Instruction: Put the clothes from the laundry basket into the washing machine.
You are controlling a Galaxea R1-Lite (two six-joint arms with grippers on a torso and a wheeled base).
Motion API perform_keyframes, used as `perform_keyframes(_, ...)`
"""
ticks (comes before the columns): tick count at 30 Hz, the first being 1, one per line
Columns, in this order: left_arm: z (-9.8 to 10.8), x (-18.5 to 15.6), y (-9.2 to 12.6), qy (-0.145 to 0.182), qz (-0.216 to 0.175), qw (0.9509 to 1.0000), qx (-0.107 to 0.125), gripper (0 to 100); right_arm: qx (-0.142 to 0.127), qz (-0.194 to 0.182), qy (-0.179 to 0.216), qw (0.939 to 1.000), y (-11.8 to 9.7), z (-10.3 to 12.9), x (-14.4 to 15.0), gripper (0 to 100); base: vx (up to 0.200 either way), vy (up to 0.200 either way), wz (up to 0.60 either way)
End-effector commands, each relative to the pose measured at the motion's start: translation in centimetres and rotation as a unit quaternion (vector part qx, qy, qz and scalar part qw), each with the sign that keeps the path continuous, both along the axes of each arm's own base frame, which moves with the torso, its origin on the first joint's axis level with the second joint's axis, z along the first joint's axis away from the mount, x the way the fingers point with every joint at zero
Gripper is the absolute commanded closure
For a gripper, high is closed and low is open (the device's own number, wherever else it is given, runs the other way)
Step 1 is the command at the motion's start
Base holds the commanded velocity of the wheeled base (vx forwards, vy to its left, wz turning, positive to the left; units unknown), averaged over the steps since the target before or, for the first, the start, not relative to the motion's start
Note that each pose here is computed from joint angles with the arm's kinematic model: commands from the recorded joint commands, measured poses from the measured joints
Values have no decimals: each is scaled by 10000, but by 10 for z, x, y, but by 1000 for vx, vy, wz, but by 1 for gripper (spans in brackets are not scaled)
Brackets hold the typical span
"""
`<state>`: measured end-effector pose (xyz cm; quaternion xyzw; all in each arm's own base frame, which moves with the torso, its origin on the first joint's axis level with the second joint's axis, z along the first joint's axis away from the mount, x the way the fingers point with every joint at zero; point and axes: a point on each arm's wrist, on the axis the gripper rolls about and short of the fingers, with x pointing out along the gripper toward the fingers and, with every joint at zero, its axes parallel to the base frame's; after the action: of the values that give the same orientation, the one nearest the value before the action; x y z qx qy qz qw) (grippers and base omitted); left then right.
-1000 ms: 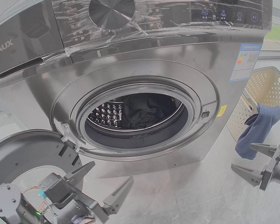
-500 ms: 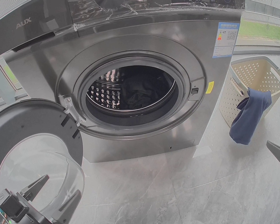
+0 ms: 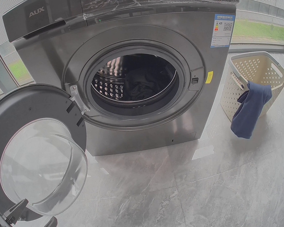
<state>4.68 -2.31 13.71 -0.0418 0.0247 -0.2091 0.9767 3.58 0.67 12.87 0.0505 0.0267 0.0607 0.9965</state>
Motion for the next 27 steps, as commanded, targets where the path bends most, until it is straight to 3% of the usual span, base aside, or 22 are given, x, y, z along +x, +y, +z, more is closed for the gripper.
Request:
perform_keyframes(1,-2,-17,9,-329,68,9993,-186,0,24,-161,-456,9988,-5,1,-17,0,0,-200,0)
perform_keyframes(13,-3,-15,8,-206,15,9997,-141,0,-28,-113,-202,9997,-4,1,-11,0,0,-200,0)
perform_keyframes(27,-2,-11,6,-88,23,9999,-87,0,-183,-39,462,9988,1,2,10,0,0,-200,0)
